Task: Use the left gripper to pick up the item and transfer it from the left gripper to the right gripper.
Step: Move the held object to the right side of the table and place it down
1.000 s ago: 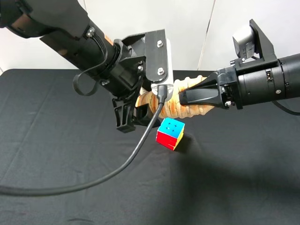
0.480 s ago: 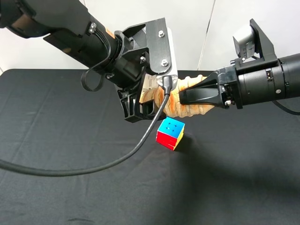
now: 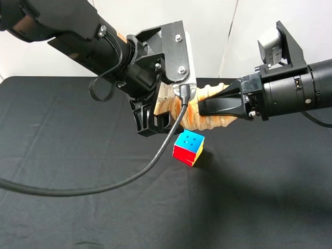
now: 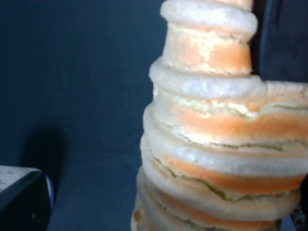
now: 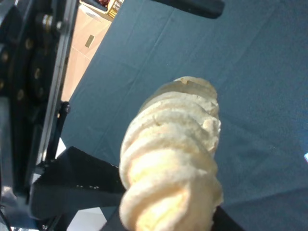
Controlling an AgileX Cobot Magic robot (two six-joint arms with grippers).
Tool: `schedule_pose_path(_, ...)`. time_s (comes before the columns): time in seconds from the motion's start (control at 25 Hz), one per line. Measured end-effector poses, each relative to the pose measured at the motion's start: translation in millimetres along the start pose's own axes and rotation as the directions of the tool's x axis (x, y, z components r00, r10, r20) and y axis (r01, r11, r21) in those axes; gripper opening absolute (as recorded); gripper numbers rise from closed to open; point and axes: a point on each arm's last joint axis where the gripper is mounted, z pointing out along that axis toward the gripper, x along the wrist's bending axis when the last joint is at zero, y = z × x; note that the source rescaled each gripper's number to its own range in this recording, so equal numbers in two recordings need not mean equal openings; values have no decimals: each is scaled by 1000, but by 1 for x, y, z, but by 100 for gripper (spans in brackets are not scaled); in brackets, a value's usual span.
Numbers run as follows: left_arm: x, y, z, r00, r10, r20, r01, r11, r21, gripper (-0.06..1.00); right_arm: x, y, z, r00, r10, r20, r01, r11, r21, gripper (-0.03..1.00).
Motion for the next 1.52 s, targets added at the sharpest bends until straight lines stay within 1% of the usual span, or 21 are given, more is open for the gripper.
schedule_pose_path(0.44,-3,-1,0,999,-3,32,3,1000,13,100,-2,1,0,1000,1,20,-1,1000,-10,2)
schedule_pose_path(0.6,-6,-2,-3,998,10,62,-12,999,33,100,-2,1,0,1000,4,20,-4,1000,-10,2)
schedule_pose_path(0.72,-4,1,-14,999,27,44,-28,999,28,100,-2,1,0,1000,4,20,-4,1000,-10,2)
schedule_pose_path(0.92,0,8,-39,1000,-8,-12,8,1000,5,100,-2,1,0,1000,6,20,-6,1000,-10,2)
schedule_pose_path(1.04,1,9,-54,999,-24,-40,25,1000,17,100,-2,1,0,1000,14,20,-14,1000,-9,2)
schedule_pose_path(1.16,1,7,-68,997,-45,-55,48,997,63,100,-2,1,0,1000,19,20,-19,1000,-9,2)
schedule_pose_path(1.32,-1,0,-88,991,-109,-77,119,981,153,100,-2,1,0,999,29,20,-29,1000,-10,2)
schedule_pose_path(1.44,-3,-6,-105,976,-185,-113,206,955,216,100,-2,1,0,999,32,20,-31,999,-10,2)
schedule_pose_path(1.52,-6,-9,-118,960,-241,-141,269,932,243,100,-2,1,0,999,34,20,-33,999,-10,2)
